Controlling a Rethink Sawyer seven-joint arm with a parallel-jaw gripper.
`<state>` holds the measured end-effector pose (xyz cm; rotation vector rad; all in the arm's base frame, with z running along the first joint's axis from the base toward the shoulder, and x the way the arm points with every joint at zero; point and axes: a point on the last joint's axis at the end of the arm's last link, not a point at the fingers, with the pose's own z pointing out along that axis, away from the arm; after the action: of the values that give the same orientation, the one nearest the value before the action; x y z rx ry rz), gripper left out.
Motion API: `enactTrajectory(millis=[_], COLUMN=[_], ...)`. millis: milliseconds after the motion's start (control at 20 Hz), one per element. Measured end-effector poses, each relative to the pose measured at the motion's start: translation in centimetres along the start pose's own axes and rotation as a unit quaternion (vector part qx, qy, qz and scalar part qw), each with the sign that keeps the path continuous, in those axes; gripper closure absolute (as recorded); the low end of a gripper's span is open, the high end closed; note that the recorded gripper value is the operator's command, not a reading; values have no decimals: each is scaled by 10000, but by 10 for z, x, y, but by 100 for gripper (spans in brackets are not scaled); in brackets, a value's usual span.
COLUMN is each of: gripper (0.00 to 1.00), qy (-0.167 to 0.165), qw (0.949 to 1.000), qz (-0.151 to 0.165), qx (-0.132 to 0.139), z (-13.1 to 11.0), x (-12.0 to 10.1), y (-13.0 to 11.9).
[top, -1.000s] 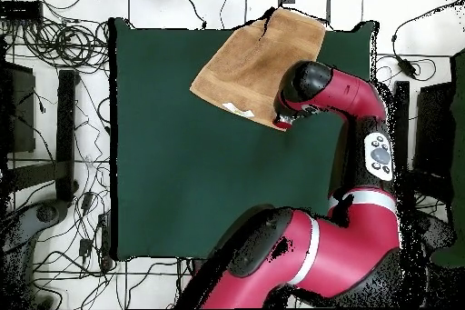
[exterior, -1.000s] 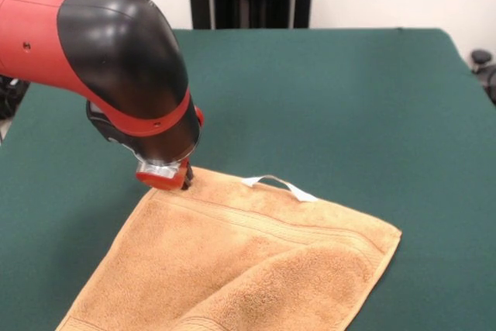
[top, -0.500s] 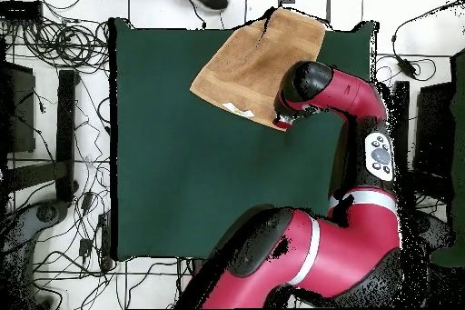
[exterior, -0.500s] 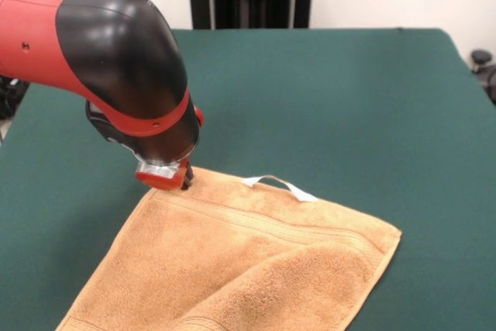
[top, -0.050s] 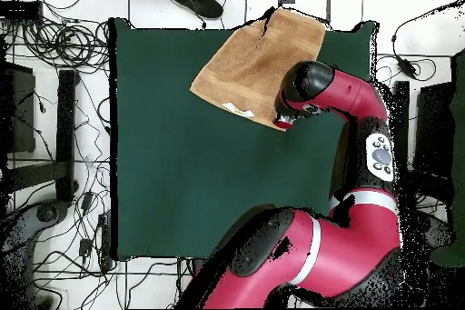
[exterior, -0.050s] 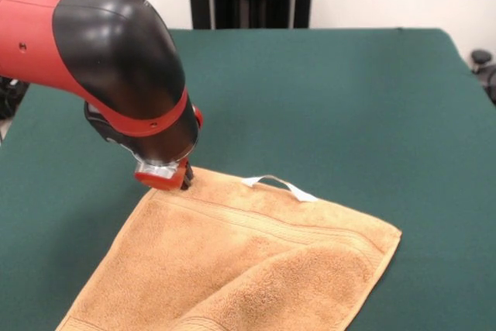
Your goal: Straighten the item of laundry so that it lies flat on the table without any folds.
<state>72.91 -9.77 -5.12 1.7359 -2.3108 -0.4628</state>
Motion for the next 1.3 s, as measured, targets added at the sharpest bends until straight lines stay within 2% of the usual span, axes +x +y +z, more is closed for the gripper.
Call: enactTrajectory(millis=[300, 950, 1300], gripper=[100, 100, 100], qy=[-62, -464, -494], qw=[10000, 9987, 9985], qz=[39, 228, 241], qx=[-18, -41, -1], z=[0, 0, 0], x=[2, 12, 13], y=[-1, -1, 0])
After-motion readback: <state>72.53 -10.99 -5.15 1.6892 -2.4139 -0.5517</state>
